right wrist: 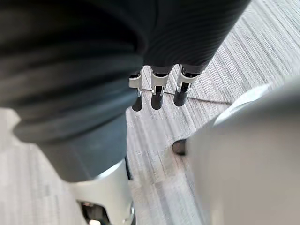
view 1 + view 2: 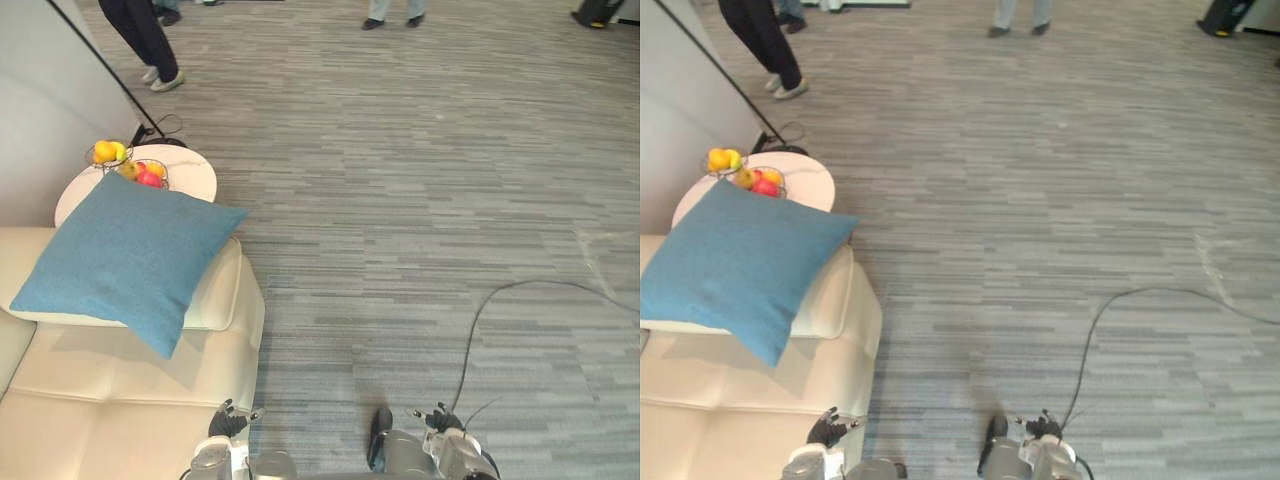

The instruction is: Pick up cushions and gather them together orderly.

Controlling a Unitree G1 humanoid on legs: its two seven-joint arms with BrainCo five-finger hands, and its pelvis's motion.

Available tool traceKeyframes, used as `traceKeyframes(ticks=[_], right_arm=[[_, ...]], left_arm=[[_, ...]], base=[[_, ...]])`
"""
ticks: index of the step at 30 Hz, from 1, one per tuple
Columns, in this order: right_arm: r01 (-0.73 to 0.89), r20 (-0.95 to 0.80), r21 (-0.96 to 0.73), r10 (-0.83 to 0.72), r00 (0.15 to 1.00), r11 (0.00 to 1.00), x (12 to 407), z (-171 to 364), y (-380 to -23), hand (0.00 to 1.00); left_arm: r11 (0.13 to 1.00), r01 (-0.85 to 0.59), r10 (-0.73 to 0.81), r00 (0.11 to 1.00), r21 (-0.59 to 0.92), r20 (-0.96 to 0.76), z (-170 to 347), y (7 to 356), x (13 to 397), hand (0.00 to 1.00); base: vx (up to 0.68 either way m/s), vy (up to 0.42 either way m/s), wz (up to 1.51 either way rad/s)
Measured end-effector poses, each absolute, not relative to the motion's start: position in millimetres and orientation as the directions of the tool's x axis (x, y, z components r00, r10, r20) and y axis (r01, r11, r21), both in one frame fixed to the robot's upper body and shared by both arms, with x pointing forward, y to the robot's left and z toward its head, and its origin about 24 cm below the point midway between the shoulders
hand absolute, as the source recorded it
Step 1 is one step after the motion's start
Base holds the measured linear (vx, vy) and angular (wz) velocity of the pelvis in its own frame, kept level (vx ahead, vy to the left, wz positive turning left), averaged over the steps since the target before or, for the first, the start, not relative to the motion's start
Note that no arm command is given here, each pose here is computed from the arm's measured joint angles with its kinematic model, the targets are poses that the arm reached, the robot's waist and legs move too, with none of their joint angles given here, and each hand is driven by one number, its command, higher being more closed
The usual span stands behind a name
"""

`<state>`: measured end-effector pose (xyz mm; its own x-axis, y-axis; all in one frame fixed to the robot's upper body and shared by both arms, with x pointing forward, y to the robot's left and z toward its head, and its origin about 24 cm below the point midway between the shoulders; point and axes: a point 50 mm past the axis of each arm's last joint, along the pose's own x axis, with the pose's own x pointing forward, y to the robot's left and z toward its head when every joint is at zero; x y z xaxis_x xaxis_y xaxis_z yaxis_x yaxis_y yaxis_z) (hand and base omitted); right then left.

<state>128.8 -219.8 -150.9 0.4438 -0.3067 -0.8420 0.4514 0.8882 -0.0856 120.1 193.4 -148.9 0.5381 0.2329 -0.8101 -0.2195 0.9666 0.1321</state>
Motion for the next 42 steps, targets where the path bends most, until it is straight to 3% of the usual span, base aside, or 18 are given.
traceKeyframes(ticks=[6, 13, 18, 24, 32, 42], right_arm=[[0.509, -0.86, -0.11, -0.339, 0.381, 0.854, 108, -156, -223, 0.0], [0.561, -0.856, -0.11, -0.365, 0.366, 0.821, 104, -155, -229, 0.0], [0.54, -0.843, -0.067, -0.337, 0.419, 0.839, 122, -152, -218, 0.0], [0.498, -0.857, -0.061, -0.301, 0.419, 0.865, 115, -156, -210, 0.0], [0.497, -0.877, -0.059, -0.282, 0.388, 0.866, 98, -161, -204, 0.0], [0.512, -0.845, -0.044, -0.305, 0.439, 0.858, 113, -154, -212, 0.0]], left_arm=[[0.963, -0.26, 0.218, 0.575, 0.076, -0.788, -144, 183, 134, 0.0], [0.977, -0.201, 0.181, 0.594, 0.073, -0.784, -143, 181, 141, 0.0], [0.977, -0.19, 0.187, 0.575, 0.092, -0.796, -145, 190, 138, 0.0], [0.98, -0.16, 0.186, 0.551, 0.115, -0.814, -148, 195, 127, 0.0], [0.97, -0.223, 0.206, 0.527, 0.099, -0.824, -150, 194, 123, 0.0], [0.969, -0.239, 0.191, 0.534, 0.07, -0.824, -151, 184, 123, 0.0]], base=[[0.3, -0.18, 0.78], [0.33, 0.056, 0.71], [0.33, 0.122, 0.25], [0.29, 0.034, 0.71], [0.16, -0.255, 1.16], [0.08, -0.13, 0.84]])
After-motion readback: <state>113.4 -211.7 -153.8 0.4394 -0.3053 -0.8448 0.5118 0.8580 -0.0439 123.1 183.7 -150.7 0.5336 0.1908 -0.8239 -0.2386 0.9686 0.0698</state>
